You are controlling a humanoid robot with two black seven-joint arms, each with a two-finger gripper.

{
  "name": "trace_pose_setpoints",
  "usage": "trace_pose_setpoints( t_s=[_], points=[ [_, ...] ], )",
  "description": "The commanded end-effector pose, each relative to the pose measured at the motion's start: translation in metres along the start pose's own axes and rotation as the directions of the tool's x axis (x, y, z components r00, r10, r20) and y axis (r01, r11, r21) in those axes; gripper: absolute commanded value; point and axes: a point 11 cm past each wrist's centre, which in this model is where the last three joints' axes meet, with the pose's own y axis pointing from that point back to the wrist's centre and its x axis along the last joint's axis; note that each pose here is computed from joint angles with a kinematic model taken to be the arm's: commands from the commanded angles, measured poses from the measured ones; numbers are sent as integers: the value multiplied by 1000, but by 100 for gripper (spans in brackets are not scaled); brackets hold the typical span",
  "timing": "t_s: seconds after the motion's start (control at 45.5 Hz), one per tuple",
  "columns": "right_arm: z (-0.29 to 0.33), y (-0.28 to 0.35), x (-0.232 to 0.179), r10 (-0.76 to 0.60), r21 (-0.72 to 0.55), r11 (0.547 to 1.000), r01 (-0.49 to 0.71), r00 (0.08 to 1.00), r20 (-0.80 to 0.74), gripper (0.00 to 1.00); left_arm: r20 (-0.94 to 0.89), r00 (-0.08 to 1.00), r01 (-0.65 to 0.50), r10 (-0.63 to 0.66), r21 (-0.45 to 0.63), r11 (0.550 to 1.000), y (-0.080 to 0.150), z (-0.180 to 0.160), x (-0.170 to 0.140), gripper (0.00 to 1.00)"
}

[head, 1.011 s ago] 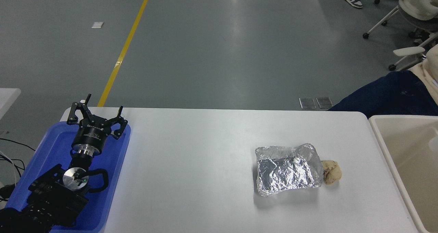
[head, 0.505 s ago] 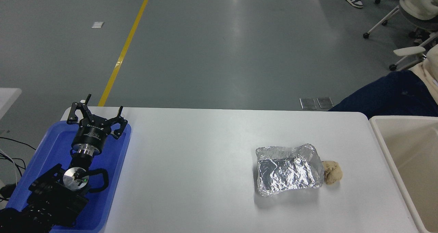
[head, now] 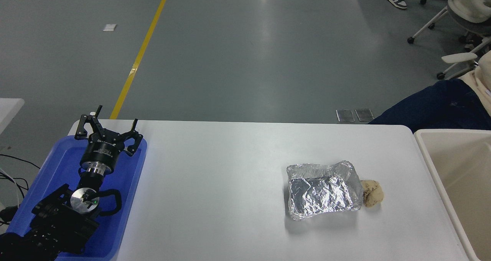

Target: Pick up paper cup place in dustbin

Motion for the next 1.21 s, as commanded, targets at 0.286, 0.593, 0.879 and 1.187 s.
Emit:
trace_pose_setpoints(
  t_s=[0.286, 0.593, 0.879, 1.187],
  points=[
    [1, -2, 11, 216, -4, 976, -216, 976, 0, 98, 1, 1000, -1, 1, 0, 1000, 0, 0, 0, 100],
    [-12, 0, 10, 179, 42, 982, -182, 982, 68, 100, 0, 1000, 1, -1, 0, 1000, 0, 0, 0, 100],
    [-4, 48, 8, -39, 189, 982, -5, 973, 226, 100, 0, 1000, 1, -1, 2, 1000, 0, -1, 0, 100],
    [-51, 101, 24, -129, 193, 970, 151, 984, -119, 100, 1, 1000, 0, 0, 4, 1000, 0, -1, 0, 100]
  ],
)
